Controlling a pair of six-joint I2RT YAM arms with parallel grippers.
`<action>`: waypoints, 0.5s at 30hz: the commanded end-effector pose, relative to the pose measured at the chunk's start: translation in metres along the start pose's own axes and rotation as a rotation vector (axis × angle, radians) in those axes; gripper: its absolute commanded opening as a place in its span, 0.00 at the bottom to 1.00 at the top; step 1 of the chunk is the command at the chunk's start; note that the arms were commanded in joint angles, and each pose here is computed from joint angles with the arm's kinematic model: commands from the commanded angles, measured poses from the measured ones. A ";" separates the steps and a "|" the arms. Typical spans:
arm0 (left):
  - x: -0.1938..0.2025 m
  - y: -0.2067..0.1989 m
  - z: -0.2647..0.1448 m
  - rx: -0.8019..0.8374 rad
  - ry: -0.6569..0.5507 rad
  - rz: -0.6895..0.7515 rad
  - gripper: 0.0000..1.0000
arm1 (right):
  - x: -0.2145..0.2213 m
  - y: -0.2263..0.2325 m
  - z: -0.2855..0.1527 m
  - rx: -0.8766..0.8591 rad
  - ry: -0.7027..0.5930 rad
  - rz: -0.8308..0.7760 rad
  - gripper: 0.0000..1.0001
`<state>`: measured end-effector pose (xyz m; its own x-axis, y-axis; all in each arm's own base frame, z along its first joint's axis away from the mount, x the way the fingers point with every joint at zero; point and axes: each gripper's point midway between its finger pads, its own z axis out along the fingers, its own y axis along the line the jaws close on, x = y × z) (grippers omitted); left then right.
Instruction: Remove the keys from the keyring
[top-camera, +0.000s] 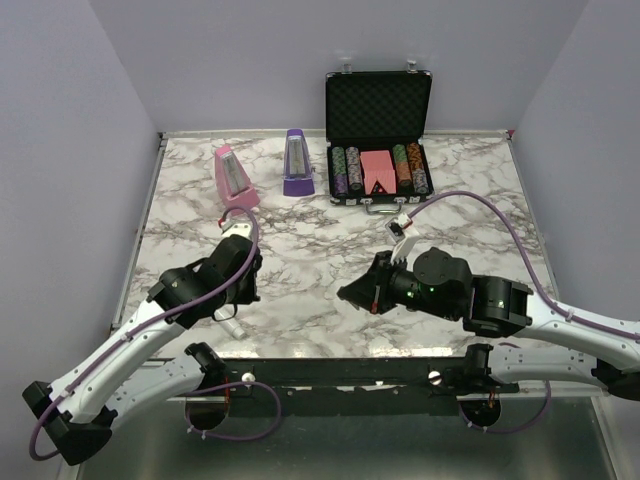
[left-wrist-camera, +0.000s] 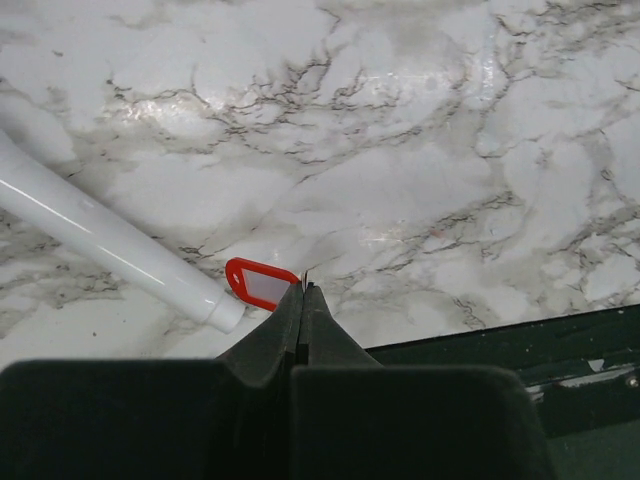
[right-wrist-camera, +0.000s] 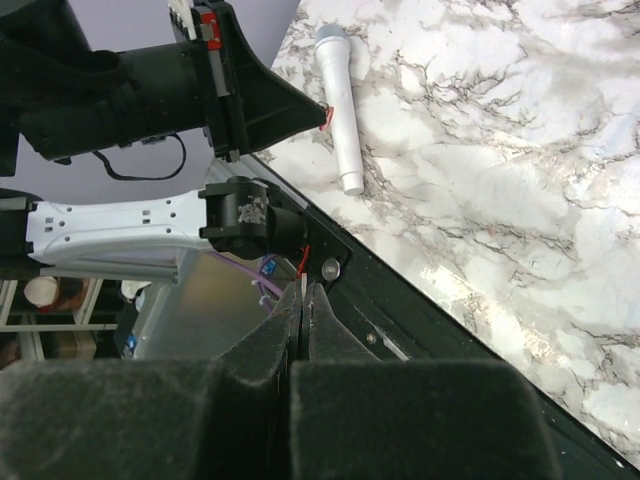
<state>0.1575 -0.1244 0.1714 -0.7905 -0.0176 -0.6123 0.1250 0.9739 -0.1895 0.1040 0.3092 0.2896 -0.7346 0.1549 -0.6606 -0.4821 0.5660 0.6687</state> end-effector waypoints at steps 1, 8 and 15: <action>-0.001 0.016 0.009 -0.047 -0.010 -0.034 0.00 | 0.007 -0.007 0.005 0.028 0.007 0.013 0.01; -0.003 0.013 0.013 -0.010 -0.018 -0.079 0.00 | 0.012 -0.010 0.004 0.022 0.016 0.034 0.01; -0.006 -0.003 0.023 0.047 0.001 -0.089 0.00 | 0.017 -0.015 0.010 0.040 0.020 0.041 0.01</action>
<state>0.1701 -0.1160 0.1582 -0.7927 -0.0980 -0.6017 0.0527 0.9723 -0.2278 0.1027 0.3083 0.2640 -0.7621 0.1398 -0.6322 -0.4444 0.5972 0.6678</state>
